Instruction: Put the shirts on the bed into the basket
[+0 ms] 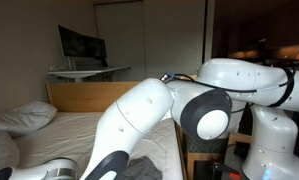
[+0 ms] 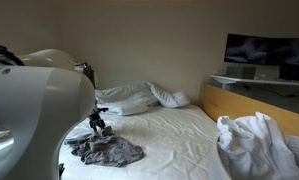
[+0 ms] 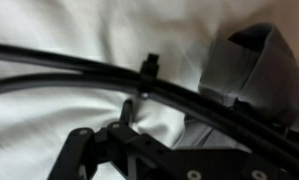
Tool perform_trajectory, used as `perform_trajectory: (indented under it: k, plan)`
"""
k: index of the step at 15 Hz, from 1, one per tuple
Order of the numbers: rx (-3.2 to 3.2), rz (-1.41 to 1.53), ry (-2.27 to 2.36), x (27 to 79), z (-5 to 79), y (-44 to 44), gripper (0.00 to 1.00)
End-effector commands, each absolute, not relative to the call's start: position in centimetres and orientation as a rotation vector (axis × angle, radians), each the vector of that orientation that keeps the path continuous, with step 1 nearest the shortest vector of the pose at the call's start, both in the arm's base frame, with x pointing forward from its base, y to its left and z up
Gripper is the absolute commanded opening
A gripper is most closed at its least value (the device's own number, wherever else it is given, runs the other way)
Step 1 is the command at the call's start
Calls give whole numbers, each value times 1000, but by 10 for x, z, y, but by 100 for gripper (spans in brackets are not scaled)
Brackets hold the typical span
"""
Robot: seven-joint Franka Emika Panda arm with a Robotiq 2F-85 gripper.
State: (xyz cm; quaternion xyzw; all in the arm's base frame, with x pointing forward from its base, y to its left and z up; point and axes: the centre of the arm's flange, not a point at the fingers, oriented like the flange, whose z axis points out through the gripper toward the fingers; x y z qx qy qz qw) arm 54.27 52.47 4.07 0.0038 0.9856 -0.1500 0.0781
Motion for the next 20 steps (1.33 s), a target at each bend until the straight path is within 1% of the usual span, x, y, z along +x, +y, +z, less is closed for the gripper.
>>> perform_trajectory:
  k: [1,7,12,15,16,17,20]
  plan:
    - [48,-651,3037,489,53,463,100]
    - [38,-802,3124,454,39,428,100]
    - [-28,-804,3207,418,25,406,100]
    - [-156,-839,3294,388,20,393,100]
    - [-168,-845,3307,381,18,391,88]
    - [-202,-851,3311,372,17,386,73]
    - [-231,-832,3320,357,14,382,53]
